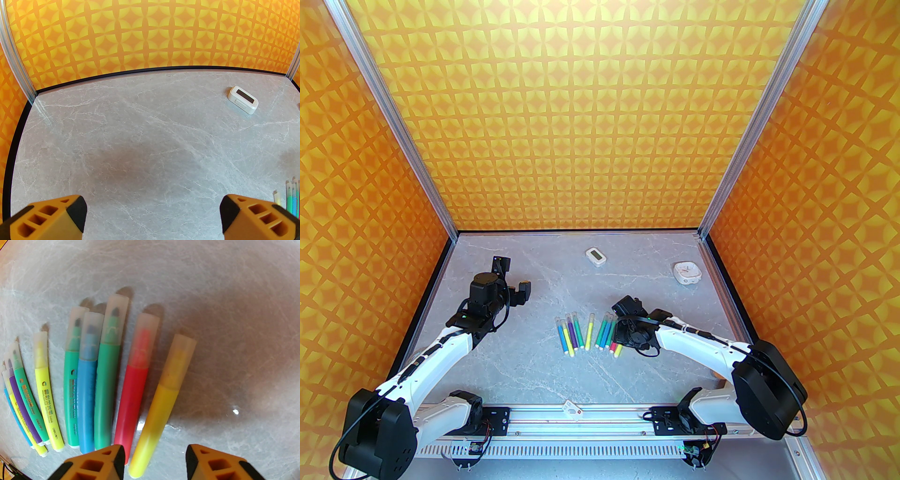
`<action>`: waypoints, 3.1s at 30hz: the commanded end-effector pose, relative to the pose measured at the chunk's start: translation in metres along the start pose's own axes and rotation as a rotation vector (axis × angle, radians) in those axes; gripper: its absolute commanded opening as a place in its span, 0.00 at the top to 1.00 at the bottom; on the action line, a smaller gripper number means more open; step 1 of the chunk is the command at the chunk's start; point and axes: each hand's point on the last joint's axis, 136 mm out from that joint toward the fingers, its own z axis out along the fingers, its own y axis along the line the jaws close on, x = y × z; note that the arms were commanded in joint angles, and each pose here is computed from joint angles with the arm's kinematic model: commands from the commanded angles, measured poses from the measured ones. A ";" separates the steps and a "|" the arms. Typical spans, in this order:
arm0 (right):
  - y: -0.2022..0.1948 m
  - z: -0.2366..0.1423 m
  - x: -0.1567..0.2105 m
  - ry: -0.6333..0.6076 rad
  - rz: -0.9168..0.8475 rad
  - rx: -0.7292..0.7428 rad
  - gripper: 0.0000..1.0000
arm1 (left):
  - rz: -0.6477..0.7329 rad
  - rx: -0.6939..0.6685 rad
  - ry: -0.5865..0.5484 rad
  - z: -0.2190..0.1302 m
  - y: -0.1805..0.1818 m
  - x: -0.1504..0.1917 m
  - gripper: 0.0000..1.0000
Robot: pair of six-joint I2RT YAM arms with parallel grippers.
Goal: Open the pen caps
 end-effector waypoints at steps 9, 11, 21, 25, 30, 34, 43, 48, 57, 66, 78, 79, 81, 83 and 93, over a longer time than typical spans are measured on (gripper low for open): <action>-0.001 0.018 0.008 0.015 0.039 0.002 0.62 | 0.018 0.004 -0.028 -0.004 -0.002 -0.010 0.01; 0.000 0.020 0.009 0.020 0.040 0.000 0.62 | 0.018 0.004 -0.028 -0.004 -0.002 -0.009 0.01; -0.012 0.028 0.012 0.055 -0.028 0.094 0.70 | 0.018 0.004 -0.036 -0.006 -0.002 -0.012 0.01; -0.013 0.031 0.014 0.080 -0.056 0.113 0.73 | 0.023 0.004 -0.035 -0.007 -0.002 -0.013 0.01; -0.016 0.031 0.017 0.122 -0.107 0.143 0.74 | 0.026 0.004 -0.028 -0.007 -0.002 -0.011 0.01; -0.019 0.032 0.016 0.163 -0.139 0.165 0.74 | 0.024 0.007 -0.073 -0.020 -0.002 -0.023 0.01; -0.026 0.041 0.017 0.227 -0.163 0.186 0.73 | 0.031 0.010 -0.093 -0.027 -0.002 -0.026 0.01; -0.027 0.046 0.018 0.248 -0.164 0.181 0.73 | 0.033 0.008 -0.093 -0.028 -0.001 -0.027 0.01; -0.031 0.050 0.016 0.278 -0.170 0.181 0.78 | 0.045 0.023 -0.087 -0.030 -0.007 -0.028 0.01; -0.021 0.024 -0.008 0.182 -0.229 0.146 0.92 | 0.035 0.078 -0.076 -0.026 -0.020 -0.030 0.01; 0.022 -0.019 -0.044 0.016 -0.394 -0.048 1.00 | -0.019 0.233 -0.004 -0.012 -0.056 -0.027 0.01; 0.030 -0.022 -0.046 0.003 -0.411 -0.089 1.00 | -0.029 0.252 0.002 -0.012 -0.059 -0.028 0.01; 0.053 -0.031 -0.049 -0.036 -0.453 -0.212 1.00 | -0.052 0.298 0.020 -0.010 -0.068 -0.028 0.01; 0.071 -0.040 -0.052 -0.077 -0.478 -0.307 1.00 | -0.076 0.340 0.031 -0.009 -0.075 -0.028 0.01; 0.139 -0.071 -0.059 -0.219 -0.571 -0.655 1.00 | -0.225 0.669 0.056 -0.017 -0.129 -0.038 0.01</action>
